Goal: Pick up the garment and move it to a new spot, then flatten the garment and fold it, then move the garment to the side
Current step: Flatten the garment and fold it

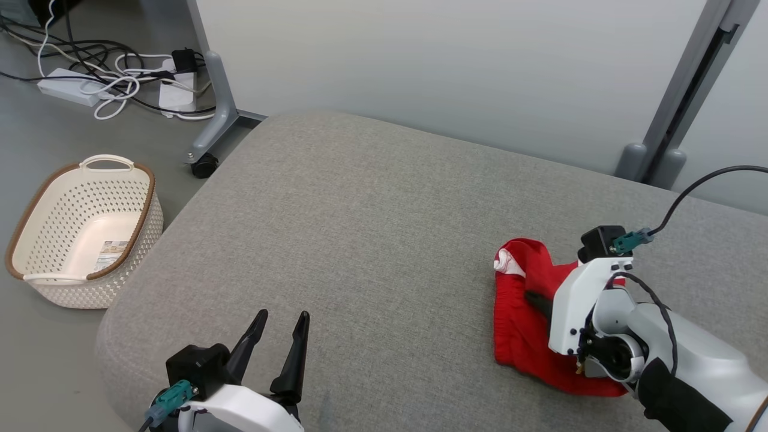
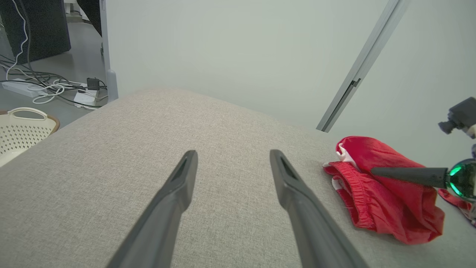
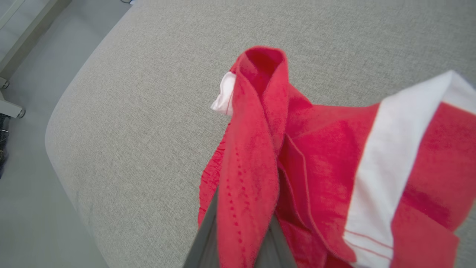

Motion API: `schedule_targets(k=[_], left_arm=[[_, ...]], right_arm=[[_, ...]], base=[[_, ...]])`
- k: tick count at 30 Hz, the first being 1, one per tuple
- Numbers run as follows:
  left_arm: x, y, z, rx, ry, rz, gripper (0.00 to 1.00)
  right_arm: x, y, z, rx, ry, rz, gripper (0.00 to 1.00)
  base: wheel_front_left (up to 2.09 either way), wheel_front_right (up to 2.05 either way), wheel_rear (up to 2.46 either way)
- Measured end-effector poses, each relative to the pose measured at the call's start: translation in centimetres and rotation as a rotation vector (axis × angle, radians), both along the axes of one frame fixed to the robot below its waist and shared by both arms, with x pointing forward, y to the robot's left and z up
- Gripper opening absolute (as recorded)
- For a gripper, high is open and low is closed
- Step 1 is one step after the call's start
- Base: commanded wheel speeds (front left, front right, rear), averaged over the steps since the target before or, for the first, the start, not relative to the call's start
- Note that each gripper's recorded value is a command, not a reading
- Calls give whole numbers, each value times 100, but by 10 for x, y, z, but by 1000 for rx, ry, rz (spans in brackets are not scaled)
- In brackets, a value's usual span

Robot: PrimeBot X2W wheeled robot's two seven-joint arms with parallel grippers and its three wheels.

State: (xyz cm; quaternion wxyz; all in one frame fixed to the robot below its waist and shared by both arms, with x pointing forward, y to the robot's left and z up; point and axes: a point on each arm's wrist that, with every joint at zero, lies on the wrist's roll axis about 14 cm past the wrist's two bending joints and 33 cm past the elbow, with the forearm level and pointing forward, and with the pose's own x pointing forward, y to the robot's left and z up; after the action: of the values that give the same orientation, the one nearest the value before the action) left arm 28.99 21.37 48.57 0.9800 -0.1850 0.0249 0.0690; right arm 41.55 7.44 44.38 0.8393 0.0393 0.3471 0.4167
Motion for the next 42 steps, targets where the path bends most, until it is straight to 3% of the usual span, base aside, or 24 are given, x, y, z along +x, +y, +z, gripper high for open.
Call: schedule_targets(k=[1, 6, 16, 24, 27, 33, 34, 35, 36, 37, 42], left_arm=[[1, 0, 0, -2, 0, 0, 100], [7, -6, -1, -8, 0, -18, 100], [16, -24, 3, -8, -20, -82, 100], [28, -41, 19, -2, -74, -139, 100], [29, -41, 22, -1, -90, -138, 100], [32, -39, 26, 10, -103, -129, 100], [31, -39, 26, 12, -102, -129, 100], [32, -38, 26, 12, -102, -127, 100], [31, -38, 25, 15, -103, -127, 100], [31, -38, 25, 16, -102, -126, 100], [31, -37, 22, 15, -96, -118, 100]], right_arm=[[-1, 0, -1, -3, 4, 0, 100], [-5, -3, -3, -5, 9, -7, 100], [4, -29, 44, 105, -132, -58, 100], [39, -119, 84, 211, -339, -303, 100], [41, -152, 78, 233, -377, -404, 100], [33, -171, 51, 216, -351, -467, 100], [32, -169, 48, 217, -342, -467, 91], [31, -166, 45, 207, -338, -457, 45], [30, -163, 41, 195, -329, -444, 9], [30, -159, 39, 193, -316, -435, 0], [27, -129, 20, 137, -247, -335, 0]], base=[[0, 0, 0], [0, 0, 0], [0, 0, 0], [0, 0, 0], [0, 0, 0], [0, 0, 0], [0, 0, 0], [0, 0, 0], [0, 0, 0], [0, 0, 0], [0, 0, 0]])
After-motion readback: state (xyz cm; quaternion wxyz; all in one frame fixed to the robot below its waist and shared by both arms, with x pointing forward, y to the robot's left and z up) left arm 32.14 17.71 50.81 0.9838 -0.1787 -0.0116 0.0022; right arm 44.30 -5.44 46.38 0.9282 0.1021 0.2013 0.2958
